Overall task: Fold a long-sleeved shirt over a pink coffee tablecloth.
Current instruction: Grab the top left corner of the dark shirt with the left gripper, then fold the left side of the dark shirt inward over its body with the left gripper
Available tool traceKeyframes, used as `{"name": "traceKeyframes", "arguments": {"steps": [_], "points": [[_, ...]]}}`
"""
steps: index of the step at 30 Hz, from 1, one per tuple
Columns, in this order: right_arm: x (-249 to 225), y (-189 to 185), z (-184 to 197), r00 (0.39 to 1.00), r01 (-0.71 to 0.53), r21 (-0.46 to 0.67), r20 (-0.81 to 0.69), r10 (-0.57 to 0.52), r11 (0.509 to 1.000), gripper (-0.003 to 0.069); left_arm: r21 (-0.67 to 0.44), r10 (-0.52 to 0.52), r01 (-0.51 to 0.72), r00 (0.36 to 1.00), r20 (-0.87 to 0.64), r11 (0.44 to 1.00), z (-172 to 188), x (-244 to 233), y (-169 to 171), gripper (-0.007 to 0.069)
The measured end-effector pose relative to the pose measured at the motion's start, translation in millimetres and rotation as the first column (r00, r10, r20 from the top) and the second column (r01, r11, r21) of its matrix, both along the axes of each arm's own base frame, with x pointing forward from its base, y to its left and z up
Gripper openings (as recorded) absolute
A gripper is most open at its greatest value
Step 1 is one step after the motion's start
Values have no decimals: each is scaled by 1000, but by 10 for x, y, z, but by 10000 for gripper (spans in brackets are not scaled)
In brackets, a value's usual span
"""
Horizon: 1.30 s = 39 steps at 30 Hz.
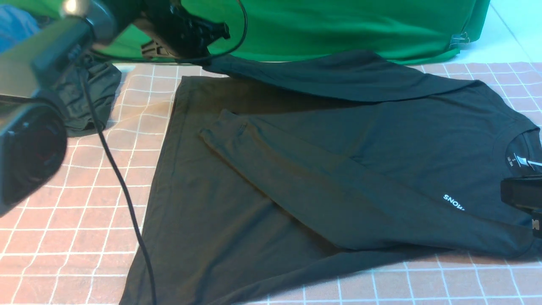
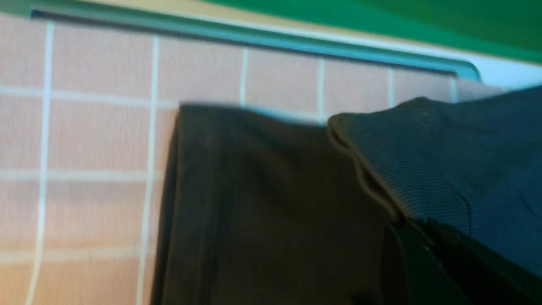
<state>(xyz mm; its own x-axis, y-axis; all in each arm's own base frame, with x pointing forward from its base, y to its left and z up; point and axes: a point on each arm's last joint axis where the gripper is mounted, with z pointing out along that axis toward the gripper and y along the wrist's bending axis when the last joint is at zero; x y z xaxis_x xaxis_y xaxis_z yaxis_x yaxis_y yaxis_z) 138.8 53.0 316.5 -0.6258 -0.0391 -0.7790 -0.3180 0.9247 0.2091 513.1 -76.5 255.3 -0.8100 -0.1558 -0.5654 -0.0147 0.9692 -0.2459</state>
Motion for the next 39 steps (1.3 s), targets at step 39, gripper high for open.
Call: {"name": "traceKeyframes", "arguments": {"steps": [39], "points": [[5,-1,1,1000,3,2,6,-3,1000,90,23,-133,168,851,-509,986,-67,-1500,-264,29]]}}
